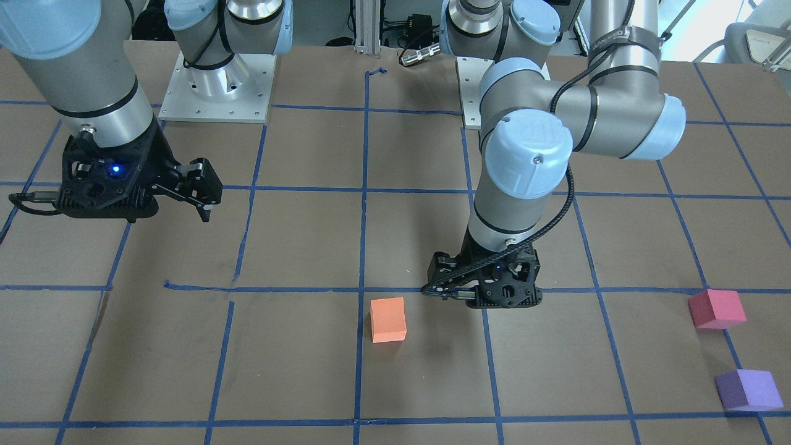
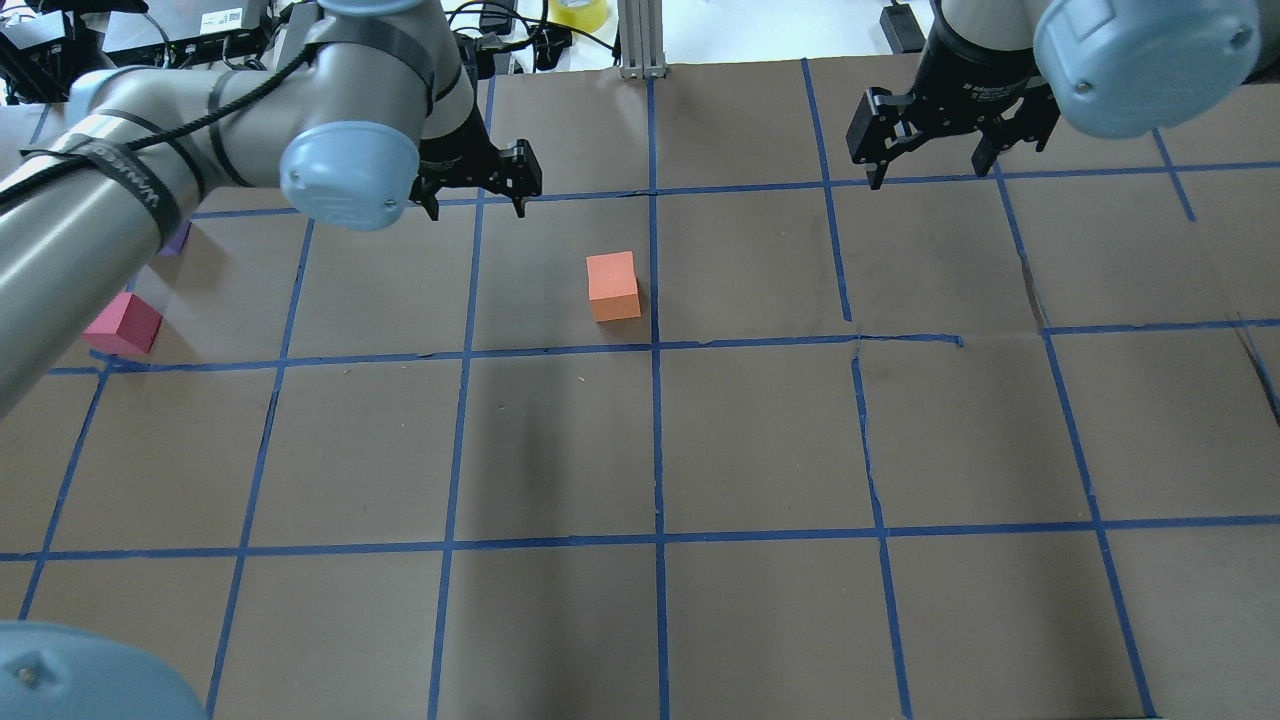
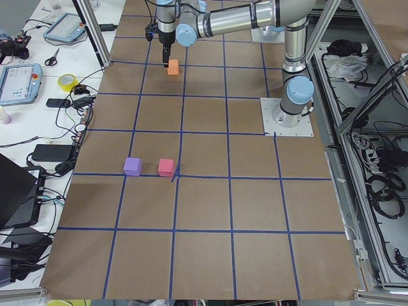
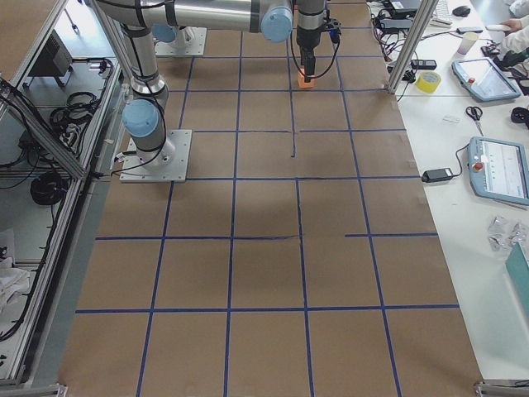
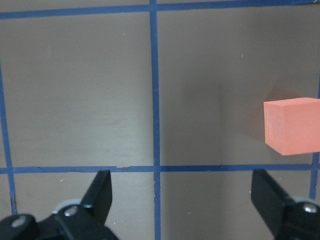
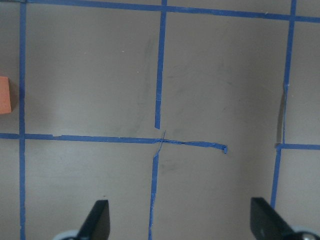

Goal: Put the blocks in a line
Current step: 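Reach the left gripper to the orange cube and grasp it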

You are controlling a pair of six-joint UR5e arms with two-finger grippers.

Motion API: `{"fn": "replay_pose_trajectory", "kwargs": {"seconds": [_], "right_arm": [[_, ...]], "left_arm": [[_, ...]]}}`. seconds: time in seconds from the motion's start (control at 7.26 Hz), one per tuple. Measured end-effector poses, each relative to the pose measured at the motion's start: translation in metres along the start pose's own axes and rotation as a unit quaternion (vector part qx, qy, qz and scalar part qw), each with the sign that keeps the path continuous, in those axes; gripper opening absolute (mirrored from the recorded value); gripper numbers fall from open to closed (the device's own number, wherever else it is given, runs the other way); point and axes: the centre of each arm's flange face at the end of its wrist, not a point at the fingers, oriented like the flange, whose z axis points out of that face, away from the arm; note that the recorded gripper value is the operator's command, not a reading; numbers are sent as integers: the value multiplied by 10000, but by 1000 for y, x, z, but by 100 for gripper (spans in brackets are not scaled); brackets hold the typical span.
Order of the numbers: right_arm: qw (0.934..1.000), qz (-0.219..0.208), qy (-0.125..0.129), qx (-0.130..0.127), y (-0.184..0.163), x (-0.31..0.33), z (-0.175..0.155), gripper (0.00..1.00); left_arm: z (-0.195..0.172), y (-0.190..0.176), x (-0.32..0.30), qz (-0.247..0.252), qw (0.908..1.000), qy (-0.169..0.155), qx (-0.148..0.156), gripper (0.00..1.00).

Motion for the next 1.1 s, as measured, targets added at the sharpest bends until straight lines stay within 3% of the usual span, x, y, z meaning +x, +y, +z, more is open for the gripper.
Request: {"fn": "replay_pose_trajectory", "kwargs": {"seconds": [0.55, 1.1], "right_arm": [[9999, -19, 64, -111, 52, 0, -14, 100], [9997, -12, -94, -229, 69, -3, -12, 100]], "left_arm": [[68, 6, 92, -252, 9994, 143, 184, 100], [104, 12, 118, -184, 9997, 120, 120, 100]]}}
